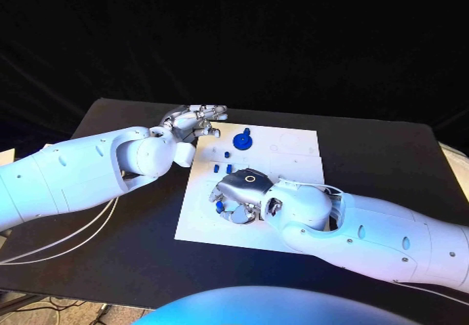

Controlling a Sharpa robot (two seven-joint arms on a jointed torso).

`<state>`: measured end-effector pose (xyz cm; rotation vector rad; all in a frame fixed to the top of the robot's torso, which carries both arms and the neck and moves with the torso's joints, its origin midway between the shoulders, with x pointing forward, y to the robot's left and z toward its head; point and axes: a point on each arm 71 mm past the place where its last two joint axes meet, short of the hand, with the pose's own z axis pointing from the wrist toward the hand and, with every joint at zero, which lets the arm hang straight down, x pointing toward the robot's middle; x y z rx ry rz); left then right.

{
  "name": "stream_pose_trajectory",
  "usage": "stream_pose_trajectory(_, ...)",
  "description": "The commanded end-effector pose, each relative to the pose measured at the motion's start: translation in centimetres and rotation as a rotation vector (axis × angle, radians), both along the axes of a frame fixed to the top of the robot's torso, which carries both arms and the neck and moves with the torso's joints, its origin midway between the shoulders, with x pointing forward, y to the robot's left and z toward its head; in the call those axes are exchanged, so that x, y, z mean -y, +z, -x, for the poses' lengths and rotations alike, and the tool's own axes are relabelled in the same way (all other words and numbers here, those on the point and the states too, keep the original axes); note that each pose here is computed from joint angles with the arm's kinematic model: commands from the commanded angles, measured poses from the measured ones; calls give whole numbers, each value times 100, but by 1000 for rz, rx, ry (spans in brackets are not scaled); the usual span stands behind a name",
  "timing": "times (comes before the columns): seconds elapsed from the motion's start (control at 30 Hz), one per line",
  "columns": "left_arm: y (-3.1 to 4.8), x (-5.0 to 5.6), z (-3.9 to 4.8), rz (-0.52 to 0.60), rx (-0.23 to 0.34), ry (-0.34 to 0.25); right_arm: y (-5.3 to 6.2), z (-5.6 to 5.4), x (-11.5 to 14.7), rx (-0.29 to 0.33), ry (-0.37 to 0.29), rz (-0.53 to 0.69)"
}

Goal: Assemble the parts on the task board

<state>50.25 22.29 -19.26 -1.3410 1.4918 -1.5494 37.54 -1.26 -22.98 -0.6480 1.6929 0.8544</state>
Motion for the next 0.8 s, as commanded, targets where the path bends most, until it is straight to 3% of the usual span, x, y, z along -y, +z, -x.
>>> stream_pose_trajectory(0.03,10,19,5,6,8,-18,49,10,43,25,-9,-57)
stream_pose_trajectory(0.47,6,-1,-2,4,8,-14,324,11,579,40,-127,-199)
stream_pose_trajectory(0.6,3,-1,-2,3,7,-14,422,-72,940,-23,-241,-205)
stream_pose_trajectory(0.8,4,-4,5,3,7,-12,451,-185,1618,-143,-484,-179)
